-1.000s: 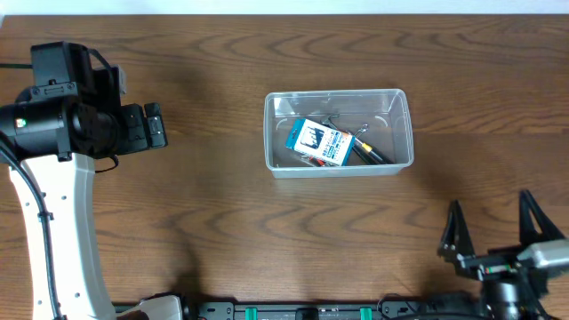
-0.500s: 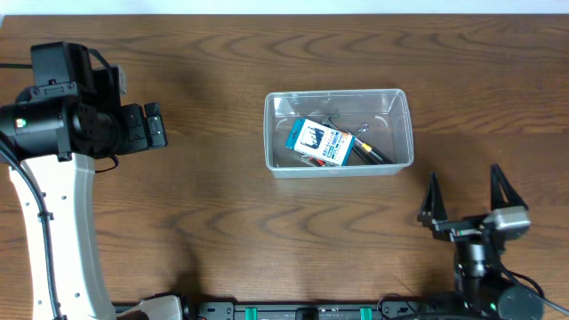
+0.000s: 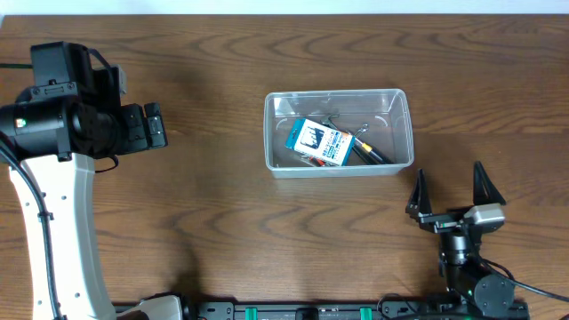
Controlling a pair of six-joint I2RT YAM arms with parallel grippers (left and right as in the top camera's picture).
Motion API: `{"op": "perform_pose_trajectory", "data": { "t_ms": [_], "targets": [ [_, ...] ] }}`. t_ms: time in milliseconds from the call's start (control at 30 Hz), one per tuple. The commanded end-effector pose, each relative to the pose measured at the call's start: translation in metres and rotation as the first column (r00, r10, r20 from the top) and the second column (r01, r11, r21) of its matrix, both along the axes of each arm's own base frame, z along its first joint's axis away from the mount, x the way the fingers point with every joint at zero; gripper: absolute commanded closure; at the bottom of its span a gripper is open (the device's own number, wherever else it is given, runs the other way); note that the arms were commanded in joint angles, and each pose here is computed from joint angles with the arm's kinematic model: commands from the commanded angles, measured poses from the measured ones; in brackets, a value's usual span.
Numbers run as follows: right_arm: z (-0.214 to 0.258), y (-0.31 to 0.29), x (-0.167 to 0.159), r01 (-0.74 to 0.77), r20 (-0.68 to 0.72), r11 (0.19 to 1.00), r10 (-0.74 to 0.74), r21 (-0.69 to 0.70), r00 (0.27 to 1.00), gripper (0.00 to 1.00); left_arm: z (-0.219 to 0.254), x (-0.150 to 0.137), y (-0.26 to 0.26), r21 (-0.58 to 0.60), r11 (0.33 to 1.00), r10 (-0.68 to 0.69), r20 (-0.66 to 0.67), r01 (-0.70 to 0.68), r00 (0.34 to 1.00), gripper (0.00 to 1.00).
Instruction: Pack container
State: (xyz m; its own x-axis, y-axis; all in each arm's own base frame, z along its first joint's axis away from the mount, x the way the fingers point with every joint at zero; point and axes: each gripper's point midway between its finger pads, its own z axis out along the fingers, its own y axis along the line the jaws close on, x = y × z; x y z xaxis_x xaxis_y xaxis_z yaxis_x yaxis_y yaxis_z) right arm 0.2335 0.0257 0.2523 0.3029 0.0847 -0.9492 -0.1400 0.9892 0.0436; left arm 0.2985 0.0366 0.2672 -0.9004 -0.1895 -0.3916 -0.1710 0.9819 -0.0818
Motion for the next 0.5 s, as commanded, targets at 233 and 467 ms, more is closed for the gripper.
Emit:
{"op": "perform_pose_trajectory", "data": {
  "t_ms": [233,467],
  "targets": [
    [-0.011,-0.019,0.004,0.093,-0.044,0.996,-0.094,-0.012,0.995,0.01,0.004,0.001,0.003,0.007,1.000,0.011,0.010,-0.011,1.000,0.02],
    [-0.048,-0.019,0.011,0.087,-0.194,0.996,-0.091,-0.026,0.977,0.01,0.004,0.001,0.003,0.007,1.000,0.011,0.010,-0.011,1.000,0.02]
  ]
}}
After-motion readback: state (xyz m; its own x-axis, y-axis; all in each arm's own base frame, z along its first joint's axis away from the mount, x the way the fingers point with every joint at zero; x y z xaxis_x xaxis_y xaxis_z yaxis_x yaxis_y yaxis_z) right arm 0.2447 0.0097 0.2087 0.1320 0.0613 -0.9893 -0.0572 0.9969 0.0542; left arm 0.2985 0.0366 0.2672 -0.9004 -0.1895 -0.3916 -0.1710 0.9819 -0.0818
